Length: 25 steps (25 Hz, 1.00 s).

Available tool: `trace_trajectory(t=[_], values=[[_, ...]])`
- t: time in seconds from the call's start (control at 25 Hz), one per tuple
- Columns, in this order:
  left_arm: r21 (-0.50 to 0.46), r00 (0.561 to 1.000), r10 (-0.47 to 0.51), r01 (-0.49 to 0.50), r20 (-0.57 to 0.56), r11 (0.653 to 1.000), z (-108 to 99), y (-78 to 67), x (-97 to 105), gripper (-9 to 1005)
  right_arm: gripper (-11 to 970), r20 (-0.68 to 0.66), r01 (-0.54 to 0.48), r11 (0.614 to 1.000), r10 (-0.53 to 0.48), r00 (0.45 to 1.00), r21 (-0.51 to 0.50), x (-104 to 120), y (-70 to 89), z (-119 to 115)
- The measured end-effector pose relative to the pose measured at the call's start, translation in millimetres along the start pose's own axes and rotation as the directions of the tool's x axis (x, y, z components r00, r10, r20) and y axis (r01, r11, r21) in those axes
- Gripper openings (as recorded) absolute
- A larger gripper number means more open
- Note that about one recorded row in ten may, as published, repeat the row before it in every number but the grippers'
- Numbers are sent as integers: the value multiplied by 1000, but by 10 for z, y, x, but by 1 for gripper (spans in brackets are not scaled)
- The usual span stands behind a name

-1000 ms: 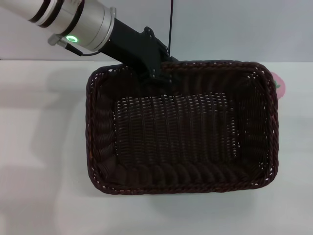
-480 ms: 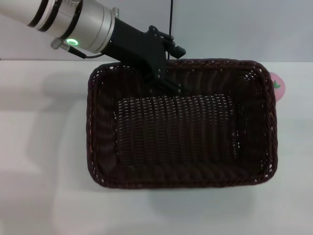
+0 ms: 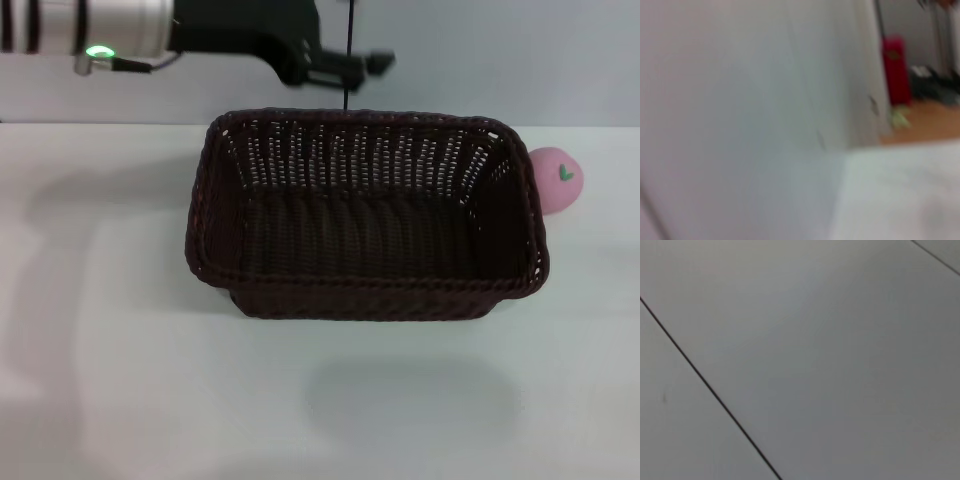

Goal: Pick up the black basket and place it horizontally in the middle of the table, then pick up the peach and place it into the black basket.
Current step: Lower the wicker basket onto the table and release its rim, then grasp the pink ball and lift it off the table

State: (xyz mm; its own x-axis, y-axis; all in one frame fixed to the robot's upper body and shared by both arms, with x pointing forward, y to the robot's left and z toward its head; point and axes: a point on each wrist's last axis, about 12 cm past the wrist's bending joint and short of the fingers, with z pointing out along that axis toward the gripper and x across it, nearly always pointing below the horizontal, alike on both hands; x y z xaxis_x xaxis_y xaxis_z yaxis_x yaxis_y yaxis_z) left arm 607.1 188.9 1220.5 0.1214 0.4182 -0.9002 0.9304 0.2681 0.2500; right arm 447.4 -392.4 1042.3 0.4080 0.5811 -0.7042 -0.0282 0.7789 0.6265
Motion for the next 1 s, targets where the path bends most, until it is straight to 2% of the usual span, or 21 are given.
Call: trace_trajectory(t=[0.2, 0.32, 0.48, 0.64, 0.8, 1.0], values=[[-147, 976, -67, 98, 206, 984, -270, -8, 157, 834, 620, -47, 23, 998, -26, 999, -57, 11, 35, 28], [-206, 933, -93, 172, 348, 963, -415, -73, 321, 834, 621, -136, 63, 985, -85, 987, -159, 39, 93, 92], [-260, 817, -152, 345, 556, 902, -595, -186, 675, 833, 621, -229, 84, 955, -153, 961, -286, 54, 170, 206], [-278, 715, -156, 450, 682, 849, -724, -329, 965, 833, 620, -386, 52, 922, -211, 898, -383, -19, 201, 424], [-288, 670, -150, 496, 727, 819, -796, -439, 1122, 833, 621, -593, 2, 896, -295, 749, -443, -210, 306, 728], [-285, 654, -155, 514, 741, 809, -845, -482, 1170, 833, 620, -780, 18, 888, -414, 470, -460, -371, 547, 1079]])
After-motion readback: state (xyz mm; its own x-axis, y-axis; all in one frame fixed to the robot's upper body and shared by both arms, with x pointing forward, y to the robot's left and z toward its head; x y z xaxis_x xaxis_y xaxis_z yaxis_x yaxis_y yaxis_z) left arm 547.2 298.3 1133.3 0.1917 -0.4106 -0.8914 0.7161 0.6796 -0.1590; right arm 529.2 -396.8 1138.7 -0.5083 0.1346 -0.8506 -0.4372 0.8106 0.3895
